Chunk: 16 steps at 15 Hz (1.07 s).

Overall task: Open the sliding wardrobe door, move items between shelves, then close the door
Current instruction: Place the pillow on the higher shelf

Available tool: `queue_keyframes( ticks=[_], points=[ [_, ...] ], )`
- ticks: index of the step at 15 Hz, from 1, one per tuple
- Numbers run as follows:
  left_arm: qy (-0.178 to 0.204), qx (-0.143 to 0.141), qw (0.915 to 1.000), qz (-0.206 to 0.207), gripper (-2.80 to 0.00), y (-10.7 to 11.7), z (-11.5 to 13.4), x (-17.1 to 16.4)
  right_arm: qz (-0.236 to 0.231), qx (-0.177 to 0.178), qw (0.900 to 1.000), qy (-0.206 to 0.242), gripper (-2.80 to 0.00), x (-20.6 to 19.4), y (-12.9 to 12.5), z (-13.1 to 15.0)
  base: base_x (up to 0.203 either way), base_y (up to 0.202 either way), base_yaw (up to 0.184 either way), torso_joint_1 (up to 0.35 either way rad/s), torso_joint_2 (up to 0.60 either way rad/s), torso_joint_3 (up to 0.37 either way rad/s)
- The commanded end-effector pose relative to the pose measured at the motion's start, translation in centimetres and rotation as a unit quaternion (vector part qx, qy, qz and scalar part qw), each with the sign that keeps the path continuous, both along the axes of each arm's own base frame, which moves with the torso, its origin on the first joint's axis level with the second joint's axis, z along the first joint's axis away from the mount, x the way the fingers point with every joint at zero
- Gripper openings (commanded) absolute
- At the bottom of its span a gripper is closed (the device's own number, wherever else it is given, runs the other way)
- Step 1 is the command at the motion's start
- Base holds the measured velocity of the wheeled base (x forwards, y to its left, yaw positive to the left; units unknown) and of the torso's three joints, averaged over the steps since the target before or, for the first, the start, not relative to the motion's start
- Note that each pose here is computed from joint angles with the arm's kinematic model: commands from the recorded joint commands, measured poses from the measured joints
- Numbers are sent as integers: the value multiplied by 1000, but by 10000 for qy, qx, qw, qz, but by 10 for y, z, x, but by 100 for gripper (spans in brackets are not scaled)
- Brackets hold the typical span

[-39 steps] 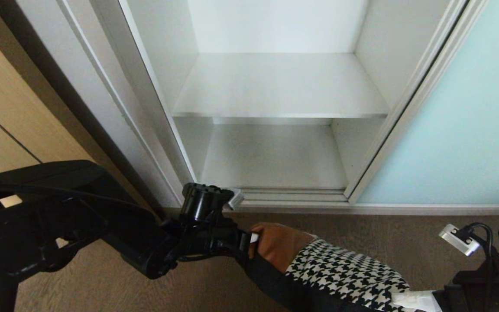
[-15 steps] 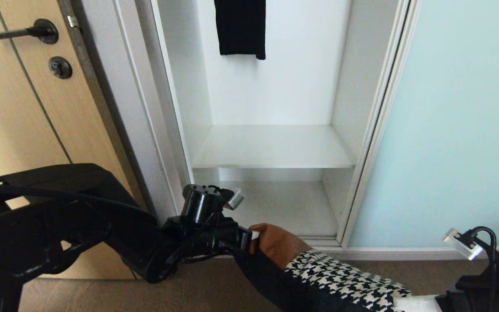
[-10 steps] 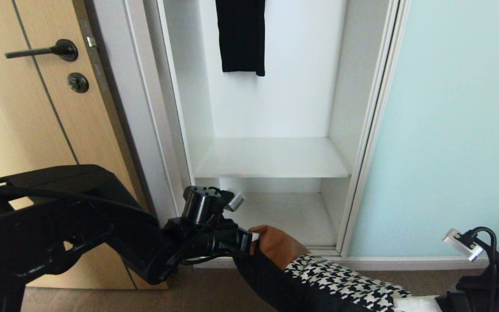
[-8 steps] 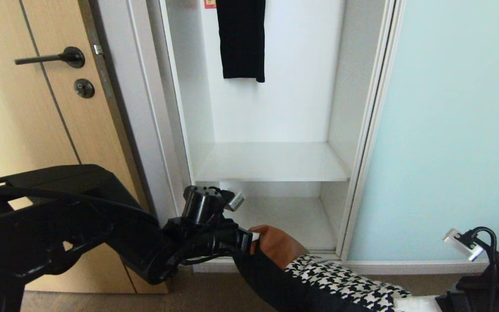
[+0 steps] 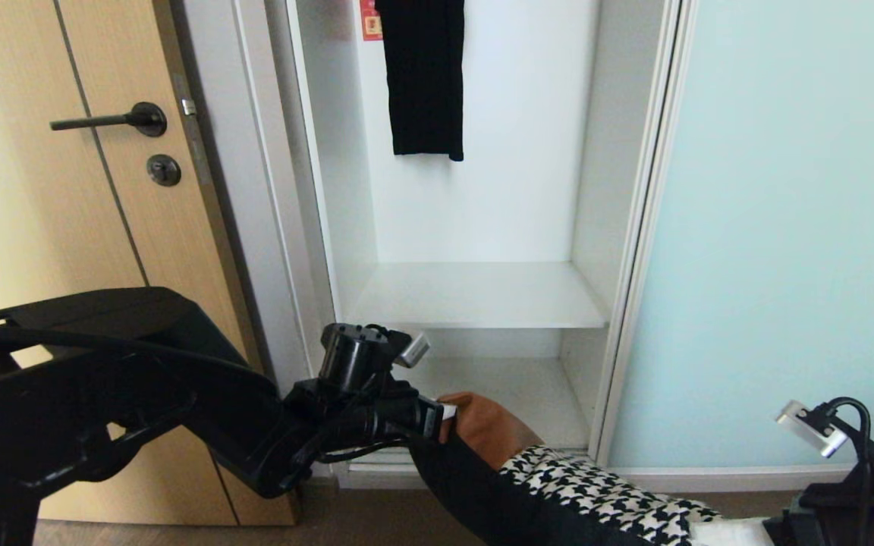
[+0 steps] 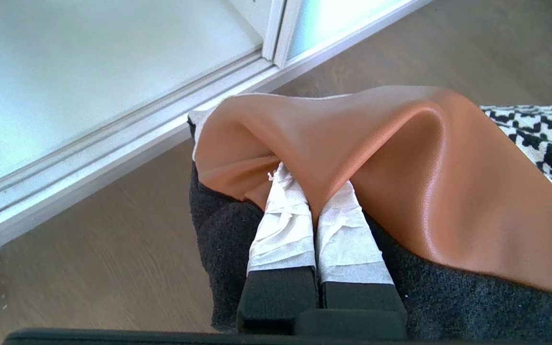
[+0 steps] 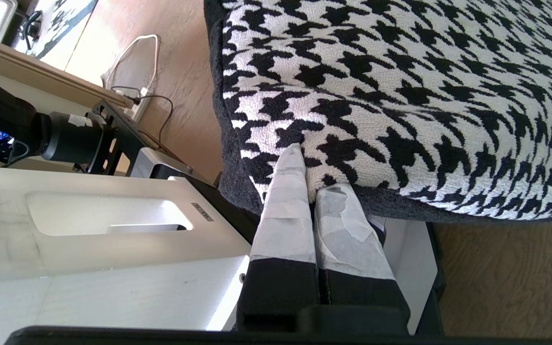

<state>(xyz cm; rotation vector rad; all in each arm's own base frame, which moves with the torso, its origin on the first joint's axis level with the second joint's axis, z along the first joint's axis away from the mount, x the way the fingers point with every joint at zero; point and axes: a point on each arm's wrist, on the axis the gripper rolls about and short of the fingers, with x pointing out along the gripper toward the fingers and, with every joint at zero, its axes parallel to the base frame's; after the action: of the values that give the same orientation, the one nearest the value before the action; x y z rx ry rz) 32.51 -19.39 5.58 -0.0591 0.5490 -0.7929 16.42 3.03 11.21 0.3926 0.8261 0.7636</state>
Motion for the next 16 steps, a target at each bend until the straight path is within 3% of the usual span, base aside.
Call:
queue_keyframes(
  ticks=[1, 6, 12, 16],
  points=[
    [-75, -55, 10000, -5, -280, 0, -1, -1, 18, 19, 10000, 9, -280, 0, 0, 0, 0, 0, 0, 0, 0, 0],
    [-176, -124, 9998, 13, -280, 1, -7, -1, 16, 16, 10000, 7, -280, 0, 0, 0, 0, 0, 0, 0, 0, 0],
    [-334, -194, 9993, 18, -280, 1, 8, -1, 16, 17, 10000, 6, -280, 0, 0, 0, 0, 0, 0, 0, 0, 0],
    [-340, -187, 9992, 41, -280, 1, 9, 0, 21, 19, 10000, 45, -280, 2, 0, -1, 178, 0, 1, 3, 1, 3]
  ],
)
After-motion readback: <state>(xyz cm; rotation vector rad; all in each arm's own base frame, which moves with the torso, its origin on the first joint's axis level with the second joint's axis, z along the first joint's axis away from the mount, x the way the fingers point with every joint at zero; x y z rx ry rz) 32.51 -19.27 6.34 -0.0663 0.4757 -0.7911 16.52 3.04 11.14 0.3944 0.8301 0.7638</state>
